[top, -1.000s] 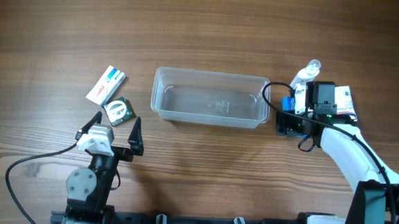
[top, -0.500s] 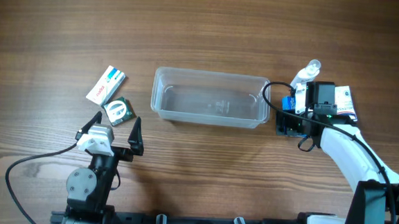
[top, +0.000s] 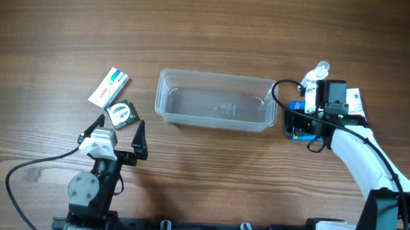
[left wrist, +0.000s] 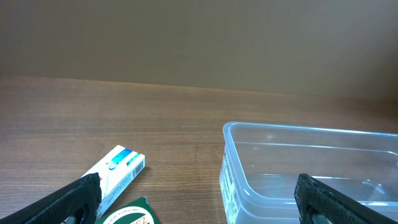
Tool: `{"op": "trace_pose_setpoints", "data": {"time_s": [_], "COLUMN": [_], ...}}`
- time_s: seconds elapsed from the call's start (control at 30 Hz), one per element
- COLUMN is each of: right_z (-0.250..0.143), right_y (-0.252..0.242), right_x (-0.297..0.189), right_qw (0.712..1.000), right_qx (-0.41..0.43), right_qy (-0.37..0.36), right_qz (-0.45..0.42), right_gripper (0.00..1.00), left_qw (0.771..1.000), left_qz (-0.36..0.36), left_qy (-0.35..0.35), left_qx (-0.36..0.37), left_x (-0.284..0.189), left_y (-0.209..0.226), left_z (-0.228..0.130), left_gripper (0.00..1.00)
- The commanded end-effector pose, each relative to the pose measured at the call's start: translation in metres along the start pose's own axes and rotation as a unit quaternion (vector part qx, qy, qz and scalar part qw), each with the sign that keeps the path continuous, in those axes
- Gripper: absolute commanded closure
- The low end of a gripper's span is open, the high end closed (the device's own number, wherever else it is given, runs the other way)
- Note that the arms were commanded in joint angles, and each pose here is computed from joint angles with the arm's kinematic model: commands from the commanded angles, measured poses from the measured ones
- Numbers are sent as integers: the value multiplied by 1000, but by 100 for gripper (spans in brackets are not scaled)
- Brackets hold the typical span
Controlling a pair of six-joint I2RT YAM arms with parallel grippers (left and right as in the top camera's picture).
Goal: Pack container
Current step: 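Lift the blue box with the right gripper toward the container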
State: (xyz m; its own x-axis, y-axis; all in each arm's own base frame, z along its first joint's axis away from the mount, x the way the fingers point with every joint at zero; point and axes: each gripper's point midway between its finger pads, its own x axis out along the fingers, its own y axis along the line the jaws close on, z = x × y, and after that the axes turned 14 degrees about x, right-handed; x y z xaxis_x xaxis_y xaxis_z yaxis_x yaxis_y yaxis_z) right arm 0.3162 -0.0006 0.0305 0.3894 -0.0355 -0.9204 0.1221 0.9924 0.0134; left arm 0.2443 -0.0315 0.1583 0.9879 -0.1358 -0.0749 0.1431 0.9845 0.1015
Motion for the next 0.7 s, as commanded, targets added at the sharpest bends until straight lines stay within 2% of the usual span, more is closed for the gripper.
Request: {"op": "trace_pose_setpoints", "data": {"time_s": [0.0, 0.13, 0.3, 0.6, 0.67], "right_z": [7, 0, -2, -27, -31], "right_y": [3, -11, -10, 0, -1], "right_x": [-5, 3, 6, 33, 36], "right_qw": [1000, 999, 999, 998, 998], "right_qx": [5, 19, 28, 25, 24], "right_qy": [-10, -13, -9, 54, 61], "right_qz": [6, -32, -30, -5, -6], "right_gripper": [0, 0, 0, 0, 5], "left_qw": [1000, 1000, 1000, 1000, 1000], "left_qz": [4, 4, 4, 4, 4], "left_qy": [1, 1, 1, 1, 1], "left_qx": [7, 7, 7, 7, 7], "left_x": [0, 0, 0, 0, 0], "left_y": [2, 2, 2, 2, 2], "left_z": [-2, -2, -2, -2, -2], "left_gripper": [0, 0, 0, 0, 0]}}
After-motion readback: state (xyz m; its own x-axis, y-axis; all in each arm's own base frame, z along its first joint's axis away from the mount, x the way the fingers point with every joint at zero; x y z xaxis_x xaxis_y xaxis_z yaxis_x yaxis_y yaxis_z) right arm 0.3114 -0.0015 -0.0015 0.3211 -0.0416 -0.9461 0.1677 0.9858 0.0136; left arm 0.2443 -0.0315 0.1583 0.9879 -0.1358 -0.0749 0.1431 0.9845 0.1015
